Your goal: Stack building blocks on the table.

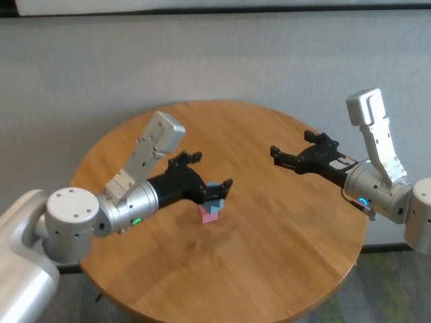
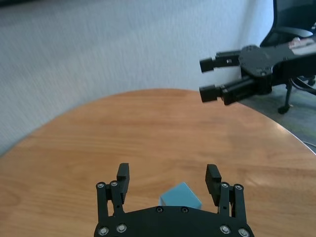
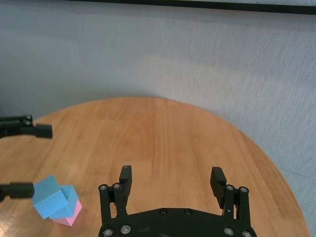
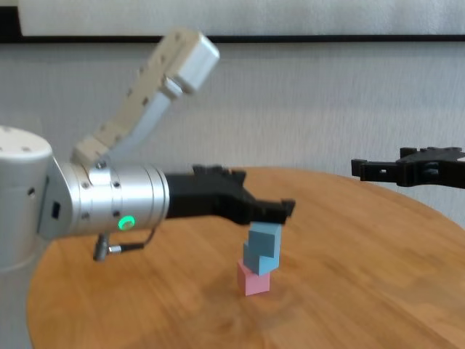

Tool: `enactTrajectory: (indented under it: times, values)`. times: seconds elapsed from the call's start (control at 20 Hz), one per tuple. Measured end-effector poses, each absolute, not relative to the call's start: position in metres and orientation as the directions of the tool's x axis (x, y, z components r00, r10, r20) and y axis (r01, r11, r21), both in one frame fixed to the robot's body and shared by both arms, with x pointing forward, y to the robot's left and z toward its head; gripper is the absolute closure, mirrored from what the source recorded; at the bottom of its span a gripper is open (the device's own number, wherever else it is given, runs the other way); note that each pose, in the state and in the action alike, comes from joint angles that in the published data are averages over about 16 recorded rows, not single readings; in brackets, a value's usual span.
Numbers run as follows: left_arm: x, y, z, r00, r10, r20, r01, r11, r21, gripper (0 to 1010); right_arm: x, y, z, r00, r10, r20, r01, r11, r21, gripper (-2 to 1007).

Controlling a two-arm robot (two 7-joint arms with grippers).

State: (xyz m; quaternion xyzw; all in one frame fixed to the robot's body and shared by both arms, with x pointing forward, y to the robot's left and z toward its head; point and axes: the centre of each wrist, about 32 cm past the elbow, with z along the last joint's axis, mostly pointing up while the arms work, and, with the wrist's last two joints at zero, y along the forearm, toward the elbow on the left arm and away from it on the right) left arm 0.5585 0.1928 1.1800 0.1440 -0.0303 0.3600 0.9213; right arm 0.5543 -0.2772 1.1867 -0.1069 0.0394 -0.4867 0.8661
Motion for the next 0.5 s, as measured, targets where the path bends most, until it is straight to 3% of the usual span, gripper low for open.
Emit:
enactTrajectory:
  times: [0.5]
  values:
    - [0.561, 0.215, 1.197, 0.665, 0.710, 0.232, -0.747, 0.633, 0.204, 10, 0.554, -0.277, 1.187, 0.523, -0.851, 0.036, 0.835, 0.503, -0.224, 0]
